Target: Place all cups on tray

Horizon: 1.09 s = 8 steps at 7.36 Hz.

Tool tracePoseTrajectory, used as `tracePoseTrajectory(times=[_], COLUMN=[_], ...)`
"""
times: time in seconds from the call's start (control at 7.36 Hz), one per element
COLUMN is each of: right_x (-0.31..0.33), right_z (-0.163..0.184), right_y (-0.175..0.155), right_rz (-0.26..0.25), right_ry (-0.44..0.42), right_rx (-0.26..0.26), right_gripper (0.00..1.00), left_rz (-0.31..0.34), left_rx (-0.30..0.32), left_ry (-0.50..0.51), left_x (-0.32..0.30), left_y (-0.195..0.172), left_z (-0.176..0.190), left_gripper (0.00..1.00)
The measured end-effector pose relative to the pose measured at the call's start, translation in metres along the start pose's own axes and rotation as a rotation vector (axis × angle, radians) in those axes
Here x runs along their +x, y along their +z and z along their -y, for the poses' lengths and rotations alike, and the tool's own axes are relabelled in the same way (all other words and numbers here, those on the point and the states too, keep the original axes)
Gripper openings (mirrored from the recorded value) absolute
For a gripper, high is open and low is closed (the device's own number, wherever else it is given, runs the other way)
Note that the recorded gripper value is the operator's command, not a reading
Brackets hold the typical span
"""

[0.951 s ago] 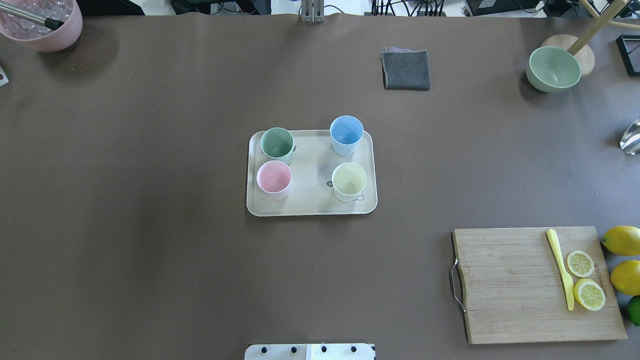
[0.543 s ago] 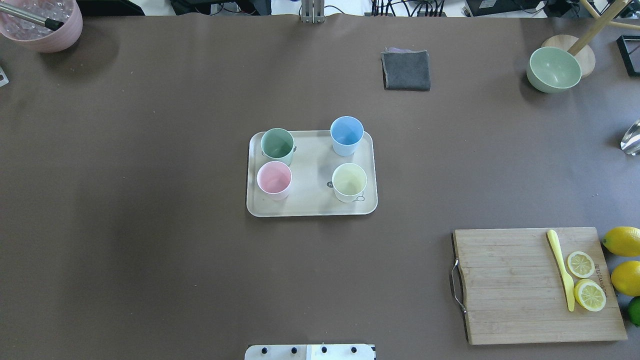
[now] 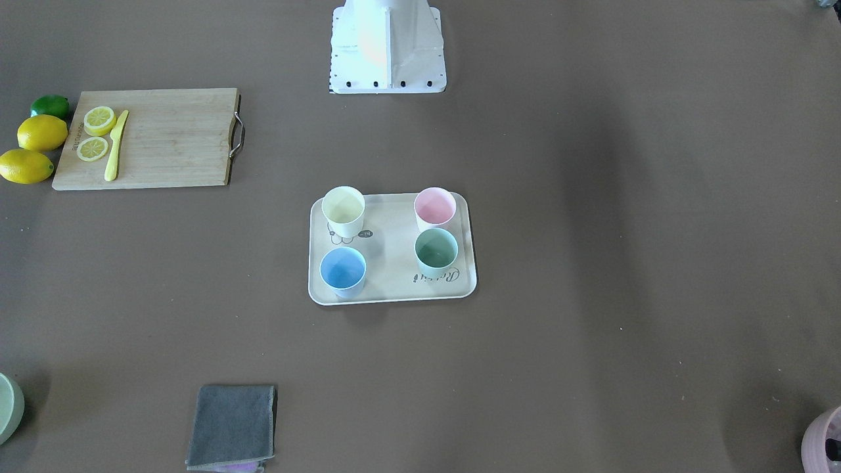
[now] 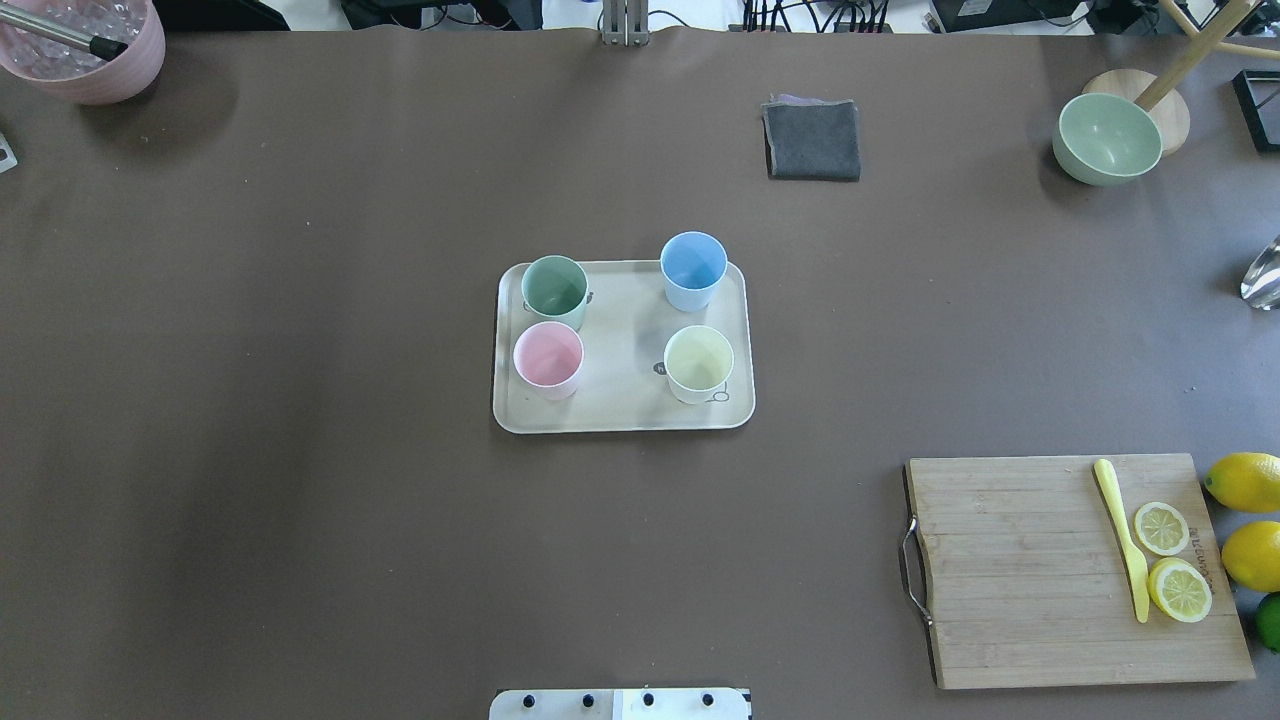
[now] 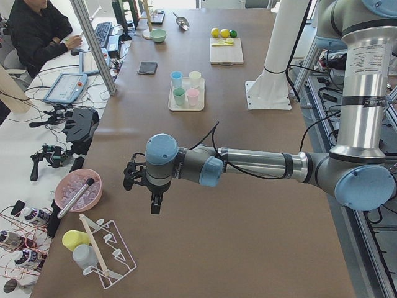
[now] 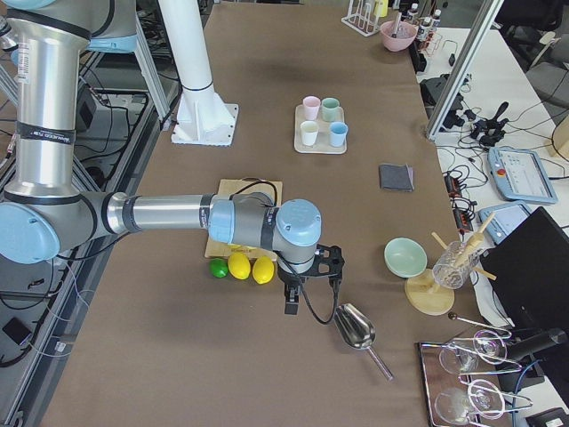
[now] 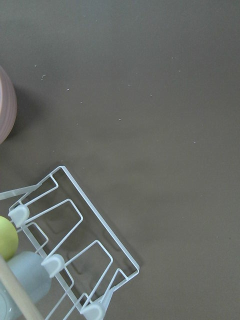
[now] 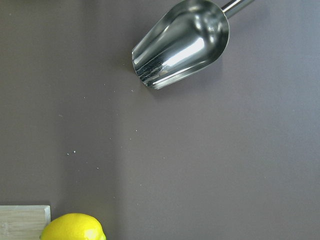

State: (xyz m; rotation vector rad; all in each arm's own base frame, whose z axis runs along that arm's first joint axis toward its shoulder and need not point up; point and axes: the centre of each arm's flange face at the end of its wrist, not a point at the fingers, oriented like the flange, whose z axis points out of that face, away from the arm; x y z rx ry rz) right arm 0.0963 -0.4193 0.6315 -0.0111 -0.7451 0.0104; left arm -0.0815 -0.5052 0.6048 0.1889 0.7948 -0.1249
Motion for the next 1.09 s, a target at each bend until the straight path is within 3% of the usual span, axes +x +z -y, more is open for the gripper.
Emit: tracePoseTrajectory(times=[1.09], right_x=[-0.009], right_z=[0.014], right_y=[-0.011], right_rz=[-0.001], right_ry=[-0.010], right_rx=[0.025], right_gripper=[1.00], left_rz=[0.009], left_rx=[-0.009], left_ry=[-0.036], left_x=[-0.012], left_y=[0.004], left_z=[-0.004], left_gripper=[0.98])
